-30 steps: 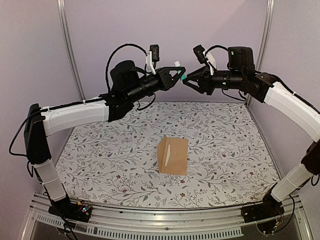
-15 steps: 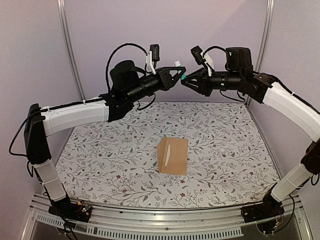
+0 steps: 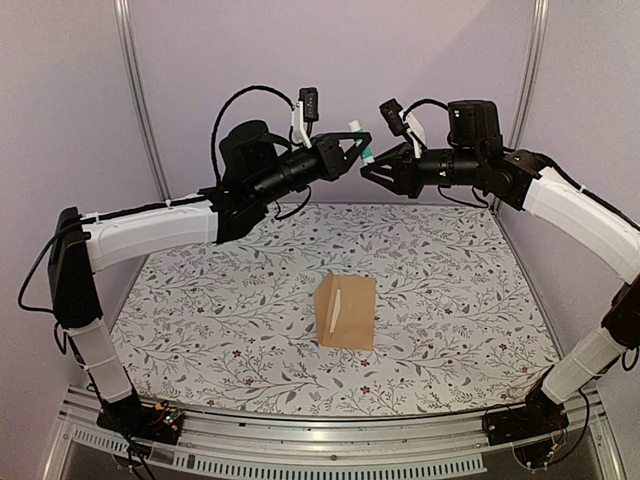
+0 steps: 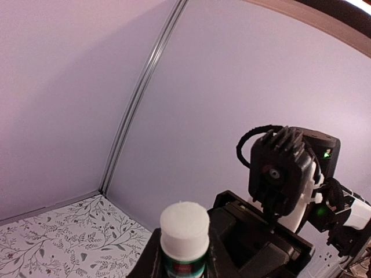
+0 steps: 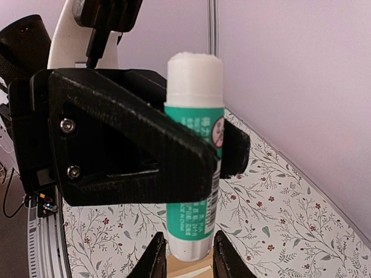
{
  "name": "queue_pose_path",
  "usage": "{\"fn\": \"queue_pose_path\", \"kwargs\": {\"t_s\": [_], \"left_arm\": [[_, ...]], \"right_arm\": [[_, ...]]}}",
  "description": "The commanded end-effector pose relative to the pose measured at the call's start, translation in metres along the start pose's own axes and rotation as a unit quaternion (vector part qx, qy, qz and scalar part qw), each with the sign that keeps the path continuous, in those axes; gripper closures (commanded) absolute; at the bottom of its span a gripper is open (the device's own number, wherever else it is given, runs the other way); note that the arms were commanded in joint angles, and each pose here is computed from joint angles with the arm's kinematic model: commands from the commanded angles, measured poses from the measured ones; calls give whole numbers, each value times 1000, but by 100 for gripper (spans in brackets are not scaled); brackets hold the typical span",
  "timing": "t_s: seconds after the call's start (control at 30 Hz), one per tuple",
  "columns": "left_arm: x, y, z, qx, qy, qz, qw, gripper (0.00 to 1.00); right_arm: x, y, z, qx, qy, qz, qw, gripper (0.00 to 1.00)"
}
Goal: Place the letter into the envelope and seal it
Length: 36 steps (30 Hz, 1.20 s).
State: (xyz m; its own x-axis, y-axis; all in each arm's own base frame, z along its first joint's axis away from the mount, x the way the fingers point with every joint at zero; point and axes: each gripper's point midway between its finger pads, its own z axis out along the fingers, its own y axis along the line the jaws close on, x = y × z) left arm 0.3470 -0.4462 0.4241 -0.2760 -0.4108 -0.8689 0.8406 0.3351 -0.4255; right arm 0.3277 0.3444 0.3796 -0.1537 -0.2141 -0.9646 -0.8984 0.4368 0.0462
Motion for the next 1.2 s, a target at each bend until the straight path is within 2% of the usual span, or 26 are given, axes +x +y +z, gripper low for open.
{"fn": "queue_pose_path", "kwargs": {"t_s": [0.0,0.3,0.4,0.53,0.73,0.77,0.83,0.9,1.0,1.1,1.17], "left_arm": [[-10,-7,1,9,-18,10,1000,100],[4,-4,3,12,3,-8,1000,100],[3,-3,3,11,3,-8,1000,100],[3,-1,4,9,2,-7,1000,100],[11,6,7,4,14,-17,1000,100],[11,5,7,4,15,-18,1000,100],[10,6,7,2,12,-15,1000,100],[6,5,6,3,7,-11,1000,100],[1,3,6,5,0,-7,1000,100],[-1,3,6,6,-4,-7,1000,100],[-4,1,5,8,-10,-6,1000,100]], "right_arm": [[5,3,2,-6,5,5,1000,73],[-11,3,0,-5,-13,-11,1000,73],[-11,4,0,-8,-12,-13,1000,78],[-11,6,1,-15,-12,-12,1000,90],[-23,24,-8,-77,-33,-12,996,92],[-25,27,-10,-92,-37,-9,995,91],[-24,28,-11,-95,-36,-3,995,82],[-19,20,-10,-70,-27,-4,997,74],[-10,2,-8,-16,-14,-7,1000,69],[-7,-7,-7,7,-8,-7,1000,67],[-6,-9,-6,12,-6,-7,1000,69]]}}
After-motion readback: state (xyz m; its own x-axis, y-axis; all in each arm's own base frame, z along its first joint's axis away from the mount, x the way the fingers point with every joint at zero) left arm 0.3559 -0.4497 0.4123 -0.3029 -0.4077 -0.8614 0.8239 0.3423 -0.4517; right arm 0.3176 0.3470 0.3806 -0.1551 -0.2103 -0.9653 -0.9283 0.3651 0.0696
